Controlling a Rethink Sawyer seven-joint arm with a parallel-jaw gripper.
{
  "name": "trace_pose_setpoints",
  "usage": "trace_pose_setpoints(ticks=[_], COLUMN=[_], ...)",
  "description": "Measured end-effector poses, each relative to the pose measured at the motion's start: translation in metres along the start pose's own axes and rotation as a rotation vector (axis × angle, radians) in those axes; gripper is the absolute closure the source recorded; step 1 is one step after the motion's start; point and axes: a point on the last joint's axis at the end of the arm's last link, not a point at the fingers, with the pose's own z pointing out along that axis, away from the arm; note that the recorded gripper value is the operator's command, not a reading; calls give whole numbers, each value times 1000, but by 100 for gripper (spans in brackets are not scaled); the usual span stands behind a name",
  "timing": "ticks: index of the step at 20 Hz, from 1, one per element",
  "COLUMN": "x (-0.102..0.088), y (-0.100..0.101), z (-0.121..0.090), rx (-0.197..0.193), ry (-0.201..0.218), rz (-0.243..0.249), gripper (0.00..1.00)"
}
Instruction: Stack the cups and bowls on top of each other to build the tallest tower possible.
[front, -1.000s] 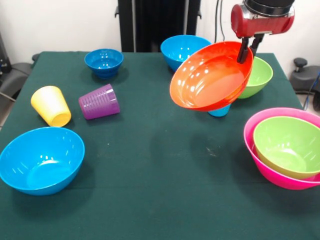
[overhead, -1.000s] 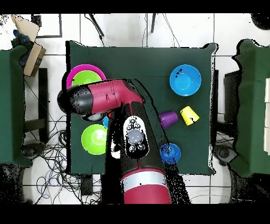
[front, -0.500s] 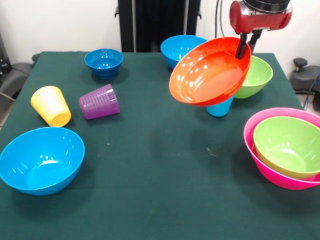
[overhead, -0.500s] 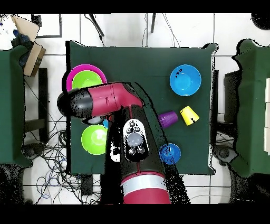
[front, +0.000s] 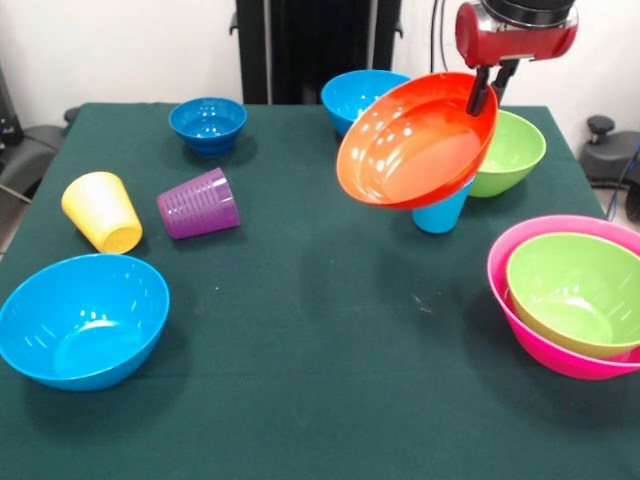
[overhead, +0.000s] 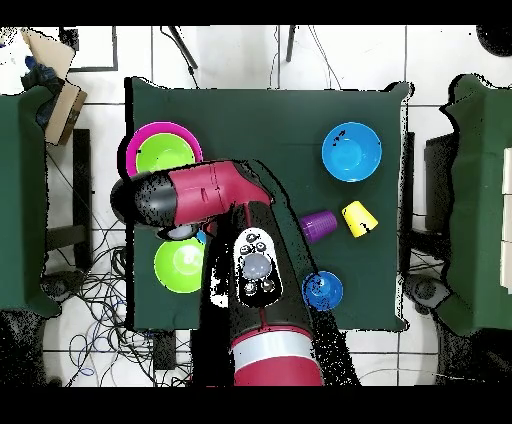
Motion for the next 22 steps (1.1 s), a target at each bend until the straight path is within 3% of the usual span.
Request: trace_pose_setpoints(ticks=[15, 22], x=[16, 21], y=[1, -1], z=[10, 10], rx=[-1, 28], ry=[37, 35], rz=[-2, -24], gripper=[100, 100])
